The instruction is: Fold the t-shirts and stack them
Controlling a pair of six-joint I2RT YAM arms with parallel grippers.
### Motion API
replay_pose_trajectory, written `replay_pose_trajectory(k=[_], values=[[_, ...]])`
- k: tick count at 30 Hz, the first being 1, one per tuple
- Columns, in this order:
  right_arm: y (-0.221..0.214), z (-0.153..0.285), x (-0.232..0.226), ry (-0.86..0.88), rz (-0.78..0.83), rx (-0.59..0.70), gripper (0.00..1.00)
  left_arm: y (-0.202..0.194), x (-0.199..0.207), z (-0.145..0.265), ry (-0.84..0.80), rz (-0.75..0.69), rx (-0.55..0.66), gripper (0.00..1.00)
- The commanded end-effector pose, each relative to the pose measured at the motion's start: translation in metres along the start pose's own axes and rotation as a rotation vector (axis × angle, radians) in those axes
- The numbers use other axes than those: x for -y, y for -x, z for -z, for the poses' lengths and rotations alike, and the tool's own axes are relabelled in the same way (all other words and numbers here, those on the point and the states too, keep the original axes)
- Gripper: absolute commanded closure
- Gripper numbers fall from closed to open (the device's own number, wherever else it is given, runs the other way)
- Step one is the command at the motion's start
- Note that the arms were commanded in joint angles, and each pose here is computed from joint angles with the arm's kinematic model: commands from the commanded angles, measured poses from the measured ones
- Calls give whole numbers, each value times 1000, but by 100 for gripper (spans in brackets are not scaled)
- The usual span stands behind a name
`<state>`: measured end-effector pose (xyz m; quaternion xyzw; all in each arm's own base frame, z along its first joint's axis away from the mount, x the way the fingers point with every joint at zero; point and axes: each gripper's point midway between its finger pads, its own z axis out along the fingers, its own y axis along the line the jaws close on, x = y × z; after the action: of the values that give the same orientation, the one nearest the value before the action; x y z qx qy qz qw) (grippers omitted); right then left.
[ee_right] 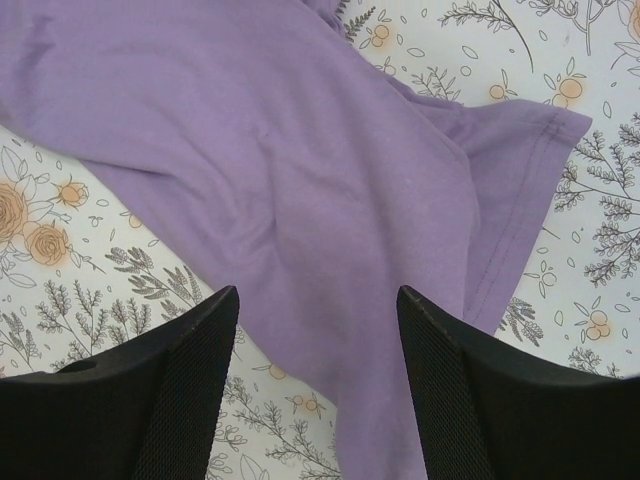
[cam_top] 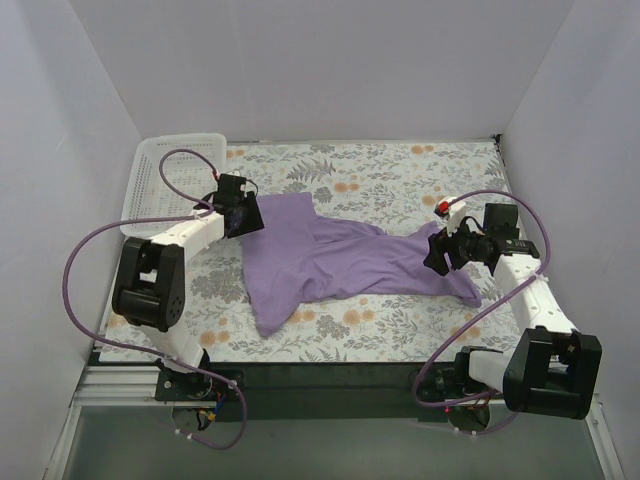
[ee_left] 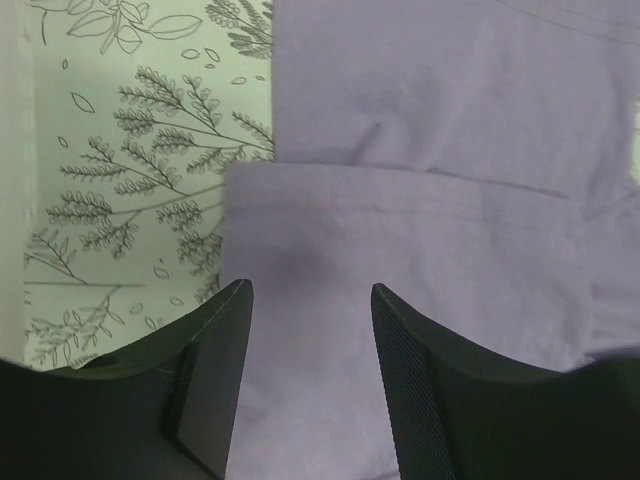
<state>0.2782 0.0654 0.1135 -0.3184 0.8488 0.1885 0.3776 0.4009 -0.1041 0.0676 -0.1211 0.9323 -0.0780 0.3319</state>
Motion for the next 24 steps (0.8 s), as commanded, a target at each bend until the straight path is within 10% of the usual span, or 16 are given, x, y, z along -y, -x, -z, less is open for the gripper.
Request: replay_pose_trajectory(k=[1,17,24], values=[[5,-4,1,17,-3,40,29,14,-9,-7,55,-54,17,51],[1,-7,3,22,-21,39,30,-10,-29,-38,142,-123,-74,56],[3,-5,4,13,-14,42,30,8,-10,-23,60,-109,-34,84]])
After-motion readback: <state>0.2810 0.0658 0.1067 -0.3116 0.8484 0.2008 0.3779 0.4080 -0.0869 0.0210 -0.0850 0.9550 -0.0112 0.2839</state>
